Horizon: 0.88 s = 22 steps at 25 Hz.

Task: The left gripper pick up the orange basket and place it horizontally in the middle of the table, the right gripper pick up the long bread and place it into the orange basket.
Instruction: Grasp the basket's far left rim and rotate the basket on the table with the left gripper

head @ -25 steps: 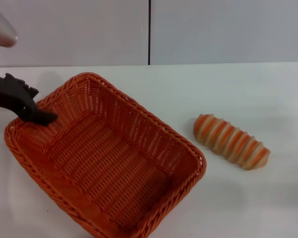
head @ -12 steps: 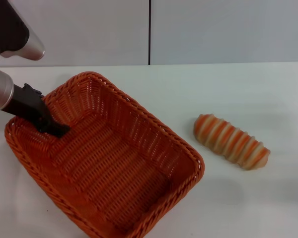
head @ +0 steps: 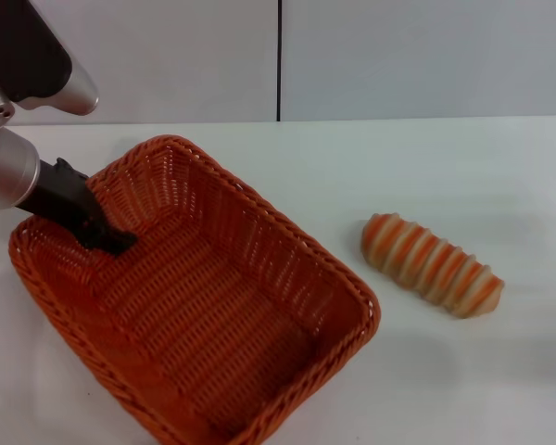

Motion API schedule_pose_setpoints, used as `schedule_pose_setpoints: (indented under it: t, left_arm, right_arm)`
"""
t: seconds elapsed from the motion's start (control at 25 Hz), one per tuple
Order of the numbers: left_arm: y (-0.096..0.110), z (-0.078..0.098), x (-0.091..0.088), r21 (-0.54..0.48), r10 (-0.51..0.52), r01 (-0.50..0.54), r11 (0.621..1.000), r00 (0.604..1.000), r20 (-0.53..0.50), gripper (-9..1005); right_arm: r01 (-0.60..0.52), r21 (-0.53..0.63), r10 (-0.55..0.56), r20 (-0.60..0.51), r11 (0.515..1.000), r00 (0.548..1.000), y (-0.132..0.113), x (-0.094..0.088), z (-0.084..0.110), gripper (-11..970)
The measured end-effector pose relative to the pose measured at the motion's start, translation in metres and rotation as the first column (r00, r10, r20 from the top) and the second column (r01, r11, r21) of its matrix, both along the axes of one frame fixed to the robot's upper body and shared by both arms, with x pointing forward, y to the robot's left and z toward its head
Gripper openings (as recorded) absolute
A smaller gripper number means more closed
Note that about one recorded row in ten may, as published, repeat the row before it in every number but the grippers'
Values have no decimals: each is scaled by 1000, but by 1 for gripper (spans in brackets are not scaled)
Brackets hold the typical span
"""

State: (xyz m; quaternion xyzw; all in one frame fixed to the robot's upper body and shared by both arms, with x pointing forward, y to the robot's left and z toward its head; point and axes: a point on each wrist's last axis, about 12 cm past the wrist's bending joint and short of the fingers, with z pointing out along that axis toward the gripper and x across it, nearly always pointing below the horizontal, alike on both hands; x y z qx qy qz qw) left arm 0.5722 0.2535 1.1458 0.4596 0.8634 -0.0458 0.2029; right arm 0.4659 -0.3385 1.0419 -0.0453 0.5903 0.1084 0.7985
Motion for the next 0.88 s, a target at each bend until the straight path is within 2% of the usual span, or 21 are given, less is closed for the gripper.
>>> schedule_pose_setpoints:
  t: [0.12,0.32,0.52,0.88]
  left_arm:
    - [-1,-3,2,5,5,-5,1000,1000,-4,783]
    - [-5,-4,4,9,2,-2,1000,1000,14,648]
    - [-7,-4,6,28,6,-7,1000,1000,27,561]
    - [-11,4,6,40,-14,11,999,998,61,356]
  right_arm:
    - [3,-1,-3,-8,1000,1000,0,0,-1,104]
    - [5,-1,-5,-10,1000,1000,-1,0,-1,107]
    - [4,-1,-4,-10,1000,1000,-1,0,-1,110]
    - [-2,-1,2,-3,1000,1000,1,3,0,115]
